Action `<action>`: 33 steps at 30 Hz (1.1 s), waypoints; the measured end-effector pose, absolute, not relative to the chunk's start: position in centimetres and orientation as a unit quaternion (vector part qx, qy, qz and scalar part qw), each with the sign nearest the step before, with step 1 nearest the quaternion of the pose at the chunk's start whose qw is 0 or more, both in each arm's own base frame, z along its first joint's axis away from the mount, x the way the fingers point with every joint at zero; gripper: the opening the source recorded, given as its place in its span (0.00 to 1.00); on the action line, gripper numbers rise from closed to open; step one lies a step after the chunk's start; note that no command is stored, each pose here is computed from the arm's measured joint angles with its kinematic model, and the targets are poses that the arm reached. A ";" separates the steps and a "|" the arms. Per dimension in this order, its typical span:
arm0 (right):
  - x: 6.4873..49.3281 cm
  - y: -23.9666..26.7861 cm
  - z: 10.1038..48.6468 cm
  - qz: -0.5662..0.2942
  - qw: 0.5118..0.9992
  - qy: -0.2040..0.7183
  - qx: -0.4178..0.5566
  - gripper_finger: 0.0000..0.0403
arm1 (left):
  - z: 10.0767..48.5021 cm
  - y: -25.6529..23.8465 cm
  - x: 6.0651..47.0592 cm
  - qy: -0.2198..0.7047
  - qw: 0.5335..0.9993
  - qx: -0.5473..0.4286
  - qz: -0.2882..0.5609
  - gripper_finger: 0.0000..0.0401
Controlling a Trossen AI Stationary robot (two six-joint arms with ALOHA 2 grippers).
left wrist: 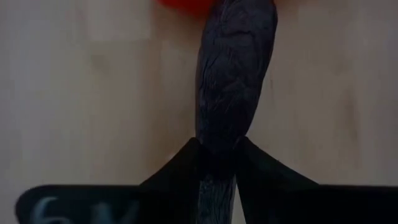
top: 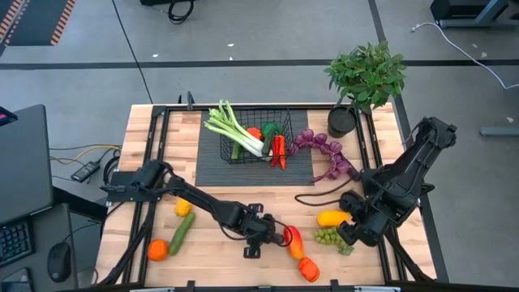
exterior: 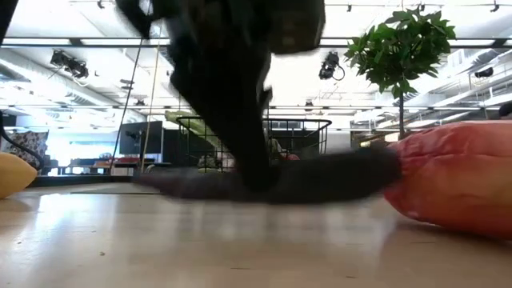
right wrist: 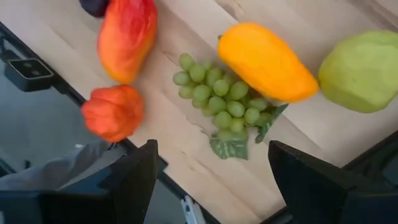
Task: Build produce basket
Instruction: Put the eggplant into the wire basket
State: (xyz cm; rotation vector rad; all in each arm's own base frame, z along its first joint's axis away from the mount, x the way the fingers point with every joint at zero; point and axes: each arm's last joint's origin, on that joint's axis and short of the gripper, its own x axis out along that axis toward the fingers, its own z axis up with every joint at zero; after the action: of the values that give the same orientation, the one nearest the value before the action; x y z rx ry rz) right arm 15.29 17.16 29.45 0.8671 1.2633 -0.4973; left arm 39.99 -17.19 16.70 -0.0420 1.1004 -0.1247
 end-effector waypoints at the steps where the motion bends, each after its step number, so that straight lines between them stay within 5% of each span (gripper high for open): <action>1: 15.3 17.3 29.3 -0.223 0.694 0.567 0.382 0.76 | 17.3 -16.9 39.9 0.519 0.852 -0.023 -0.058 0.20; 15: 16.8 21.3 24.9 -0.234 0.691 0.607 0.315 0.76 | 26.6 -9.1 38.8 0.443 0.892 -0.084 0.013 0.27; 33: 19.0 26.7 19.6 -0.247 0.670 0.558 0.422 0.76 | 32.8 1.2 34.6 0.422 0.897 -0.085 0.101 0.25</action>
State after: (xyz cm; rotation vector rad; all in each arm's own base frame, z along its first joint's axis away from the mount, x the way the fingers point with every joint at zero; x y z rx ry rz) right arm 18.98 26.72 19.62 0.9507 1.2580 -0.5577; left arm 34.57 1.18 32.78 -0.1765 0.8746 0.2082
